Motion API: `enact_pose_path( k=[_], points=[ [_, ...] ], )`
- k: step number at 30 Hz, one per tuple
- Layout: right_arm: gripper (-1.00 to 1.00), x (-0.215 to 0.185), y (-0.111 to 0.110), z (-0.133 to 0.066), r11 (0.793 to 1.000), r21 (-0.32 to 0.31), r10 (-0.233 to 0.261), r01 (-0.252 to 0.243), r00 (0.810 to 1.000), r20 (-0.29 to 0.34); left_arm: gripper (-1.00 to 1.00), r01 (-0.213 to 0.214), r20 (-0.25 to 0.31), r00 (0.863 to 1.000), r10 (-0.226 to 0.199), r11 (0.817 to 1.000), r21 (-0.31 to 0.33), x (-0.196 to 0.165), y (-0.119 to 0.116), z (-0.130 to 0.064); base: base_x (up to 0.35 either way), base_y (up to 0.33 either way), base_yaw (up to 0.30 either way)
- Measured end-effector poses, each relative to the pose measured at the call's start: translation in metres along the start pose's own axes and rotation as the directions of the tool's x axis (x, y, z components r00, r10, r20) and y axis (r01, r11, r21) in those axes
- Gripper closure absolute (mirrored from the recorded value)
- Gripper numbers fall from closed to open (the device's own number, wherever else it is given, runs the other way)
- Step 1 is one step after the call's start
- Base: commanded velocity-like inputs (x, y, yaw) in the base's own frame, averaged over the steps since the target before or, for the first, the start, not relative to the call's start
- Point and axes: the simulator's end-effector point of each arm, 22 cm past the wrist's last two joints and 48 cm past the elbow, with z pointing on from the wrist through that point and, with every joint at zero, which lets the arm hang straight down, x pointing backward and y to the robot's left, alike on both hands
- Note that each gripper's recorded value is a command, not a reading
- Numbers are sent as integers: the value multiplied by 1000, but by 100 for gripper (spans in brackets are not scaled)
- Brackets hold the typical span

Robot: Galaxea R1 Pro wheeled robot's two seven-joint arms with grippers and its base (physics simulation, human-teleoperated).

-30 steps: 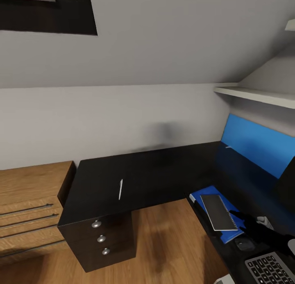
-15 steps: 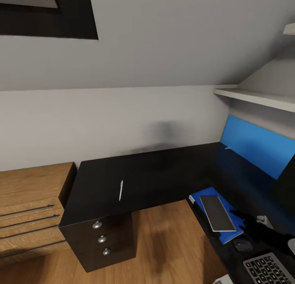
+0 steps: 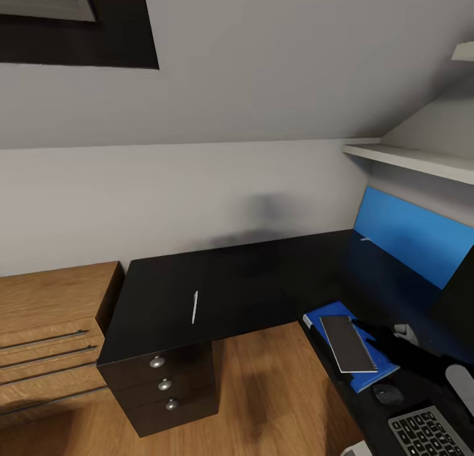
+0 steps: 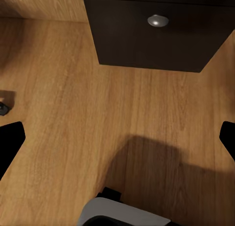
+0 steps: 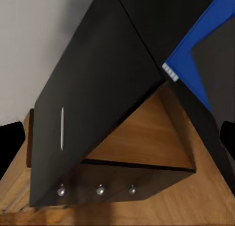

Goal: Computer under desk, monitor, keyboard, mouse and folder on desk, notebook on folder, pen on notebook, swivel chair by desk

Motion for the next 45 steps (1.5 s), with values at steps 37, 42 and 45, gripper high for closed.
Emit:
enact_pose_path(
  k=[37, 42, 45],
  points=[
    [-100, 220, 133, 134, 618, 147, -775, 772, 630, -51, -100, -2, -3, 1000, 2, 1000, 3, 1, -1, 0, 0, 0, 0],
    [-100, 242, 157, 131, 568, 189, -818, 801, 575, 27, -100, -1, -3, 1000, 2, 1000, 3, 0, -1, 0, 0, 0, 0],
    [-100, 256, 169, 128, 555, 176, -830, 813, 554, 59, -100, -2, -3, 1000, 2, 1000, 3, 1, -1, 0, 0, 0, 0]
  ],
)
